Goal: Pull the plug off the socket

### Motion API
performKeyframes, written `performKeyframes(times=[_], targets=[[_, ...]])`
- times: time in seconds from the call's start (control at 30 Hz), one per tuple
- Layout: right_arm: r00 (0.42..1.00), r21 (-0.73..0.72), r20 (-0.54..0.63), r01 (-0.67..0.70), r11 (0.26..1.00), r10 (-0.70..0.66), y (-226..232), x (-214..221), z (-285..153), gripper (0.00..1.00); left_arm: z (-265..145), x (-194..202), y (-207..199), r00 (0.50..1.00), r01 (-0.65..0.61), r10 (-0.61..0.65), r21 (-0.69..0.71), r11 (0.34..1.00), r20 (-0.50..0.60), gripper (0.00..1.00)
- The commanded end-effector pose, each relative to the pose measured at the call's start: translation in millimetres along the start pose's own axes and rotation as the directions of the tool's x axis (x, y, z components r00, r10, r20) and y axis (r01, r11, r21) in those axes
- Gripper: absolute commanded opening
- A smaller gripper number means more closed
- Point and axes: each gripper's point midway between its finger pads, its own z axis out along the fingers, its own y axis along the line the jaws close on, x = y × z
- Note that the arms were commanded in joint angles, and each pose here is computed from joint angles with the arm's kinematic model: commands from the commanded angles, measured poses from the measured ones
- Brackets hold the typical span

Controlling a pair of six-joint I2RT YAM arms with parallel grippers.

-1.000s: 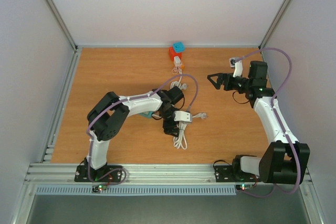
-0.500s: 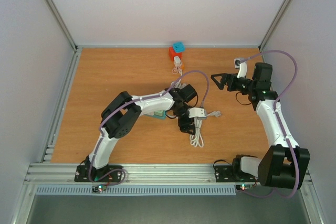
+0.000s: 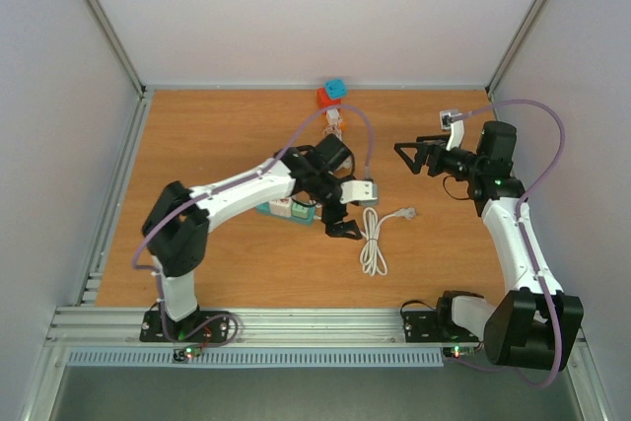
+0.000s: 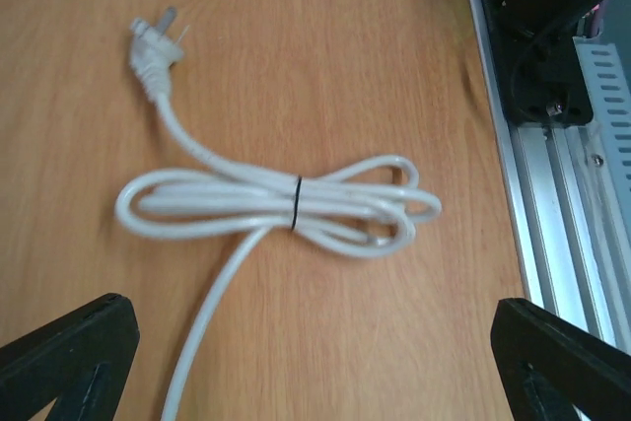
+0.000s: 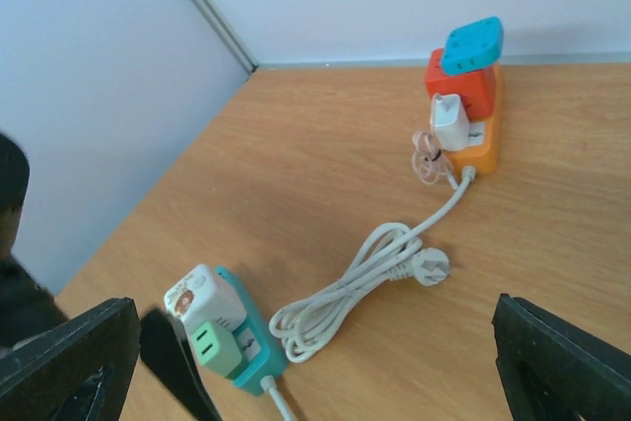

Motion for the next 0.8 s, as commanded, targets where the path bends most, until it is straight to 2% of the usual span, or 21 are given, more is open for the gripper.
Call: performKeyframes(times=[0.0, 0.13, 0.23, 0.4, 0.5, 0.77], targets=[[0.998, -0.112, 0.012, 0.070, 0.991, -0.069, 22.2, -8.2, -0.6, 0.98, -42.6, 13.4, -4.0, 0.997, 0.025, -0.025, -0.006, 1.000, 0.070, 1.00], [0.993, -0.186, -0.020, 0.113, 0.976, -0.119, 43.2, 3.9, 13.3, 0.98, -66.7, 32.6, -4.2, 0.996, 0.052, -0.044, -0.108, 0.993, 0.078, 1.00], [0.984, -0.223, -0.056, 0.151, 0.963, -0.167, 62.1, 17.2, 30.5, 0.98, -89.6, 39.6, -10.8, 0.990, 0.059, -0.037, -0.162, 0.985, 0.134, 1.00], [0.966, -0.304, -0.142, 0.165, 0.938, -0.216, 85.6, 43.7, 60.6, 0.98, -125.5, 56.9, -1.0, 0.986, 0.092, -0.039, -0.337, 0.937, 0.159, 1.00], [0.946, -0.333, -0.215, 0.162, 0.929, -0.242, 94.3, 68.5, 86.3, 0.99, -140.5, 70.0, -0.2, 0.979, 0.139, -0.078, -0.342, 0.930, 0.187, 1.00], [0.852, -0.403, -0.319, 0.274, 0.873, -0.415, 126.4, 135.7, 132.6, 0.99, -181.2, 101.5, 14.8, 0.936, 0.293, -0.172, -0.406, 0.866, 0.308, 1.00]])
